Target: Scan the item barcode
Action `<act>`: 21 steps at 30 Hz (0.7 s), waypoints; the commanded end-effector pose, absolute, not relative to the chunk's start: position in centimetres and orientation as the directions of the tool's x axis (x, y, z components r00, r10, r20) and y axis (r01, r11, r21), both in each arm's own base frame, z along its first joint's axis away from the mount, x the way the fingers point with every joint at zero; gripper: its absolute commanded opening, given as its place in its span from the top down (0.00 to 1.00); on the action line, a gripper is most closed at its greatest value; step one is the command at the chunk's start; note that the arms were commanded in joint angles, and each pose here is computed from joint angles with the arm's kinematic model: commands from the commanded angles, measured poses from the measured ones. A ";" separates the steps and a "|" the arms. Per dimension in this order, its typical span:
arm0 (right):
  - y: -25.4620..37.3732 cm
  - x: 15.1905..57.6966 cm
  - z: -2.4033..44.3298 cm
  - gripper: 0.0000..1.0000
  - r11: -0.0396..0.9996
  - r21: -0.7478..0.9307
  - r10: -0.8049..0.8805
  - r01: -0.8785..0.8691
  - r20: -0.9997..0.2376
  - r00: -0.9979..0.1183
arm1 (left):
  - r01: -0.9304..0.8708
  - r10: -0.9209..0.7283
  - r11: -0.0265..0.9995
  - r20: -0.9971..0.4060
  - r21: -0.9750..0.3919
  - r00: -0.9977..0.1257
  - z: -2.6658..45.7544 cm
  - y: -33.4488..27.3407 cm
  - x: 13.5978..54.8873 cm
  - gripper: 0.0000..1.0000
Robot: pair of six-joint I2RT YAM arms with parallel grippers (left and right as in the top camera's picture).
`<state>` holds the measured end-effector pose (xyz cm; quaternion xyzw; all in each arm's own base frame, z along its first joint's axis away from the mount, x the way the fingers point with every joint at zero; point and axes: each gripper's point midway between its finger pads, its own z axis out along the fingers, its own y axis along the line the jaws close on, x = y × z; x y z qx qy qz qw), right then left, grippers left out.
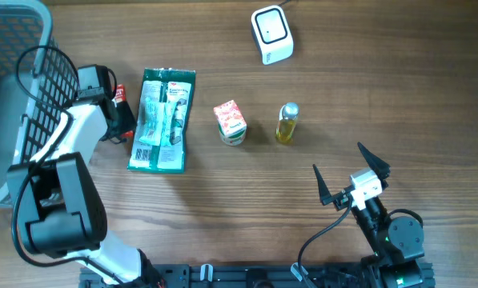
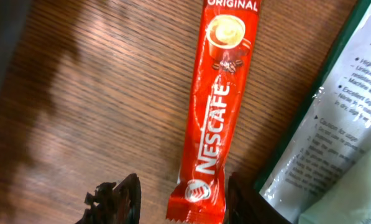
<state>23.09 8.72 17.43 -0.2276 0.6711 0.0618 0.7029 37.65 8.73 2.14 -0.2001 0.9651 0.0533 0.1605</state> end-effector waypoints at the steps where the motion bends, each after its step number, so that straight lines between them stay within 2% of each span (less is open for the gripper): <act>1: 8.7 23.1 17.6 0.00 0.890 -0.234 -0.213 -0.392 -0.972 0.098 | -0.390 -0.367 0.921 -0.294 0.021 -0.882 0.3 8.5 37.9 0.62; 3: 8.7 23.1 17.6 0.00 0.890 -0.234 -0.213 -0.392 -0.972 0.098 | -0.388 -0.369 0.921 -0.257 0.026 -0.893 -1.5 8.4 37.6 0.62; 4: 8.7 23.1 17.6 0.00 0.890 -0.234 -0.213 -0.392 -0.972 0.098 | -0.388 -0.369 0.921 -0.247 0.028 -0.896 -2.0 8.3 37.5 0.66; 5: 8.7 23.1 17.6 0.00 0.890 -0.234 -0.213 -0.392 -0.972 0.098 | -0.388 -0.371 0.921 -0.239 0.030 -0.898 -2.4 8.4 37.4 0.75; 6: 8.7 23.1 17.6 0.00 0.890 -0.234 -0.213 -0.392 -0.972 0.098 | -0.388 -0.370 0.921 -0.234 0.031 -0.899 -2.6 8.3 37.3 0.96; 8: 8.7 23.1 17.6 0.00 0.890 -0.234 -0.213 -0.392 -0.972 0.098 | -0.392 -0.371 0.919 -0.258 0.036 -0.892 -1.8 8.6 37.7 0.96; 11: 8.7 23.1 17.6 0.00 0.890 -0.234 -0.213 -0.392 -0.972 0.098 | -0.408 -0.361 0.912 -0.405 0.034 -0.840 4.1 9.6 39.8 0.96; 15: 8.7 23.1 17.6 0.00 0.890 -0.234 -0.213 -0.392 -0.972 0.098 | -0.478 -0.442 0.869 -0.642 -0.131 -0.627 16.1 9.5 40.6 0.96; 17: 8.7 23.1 17.6 0.00 0.890 -0.234 -0.212 -0.392 -0.972 0.098 | -0.390 -0.479 0.876 -0.614 -0.286 -0.627 18.3 6.4 40.1 0.96; 19: 8.7 23.1 17.6 0.00 0.890 -0.234 -0.213 -0.392 -0.972 0.098 | -0.275 -0.482 0.859 -0.502 -0.431 -0.718 17.7 2.3 39.0 0.96; 21: 8.7 23.1 17.6 0.00 0.890 -0.234 -0.213 -0.392 -0.972 0.098 | -0.244 -0.479 0.824 -0.398 -0.512 -0.783 16.0 0.0 37.9 0.96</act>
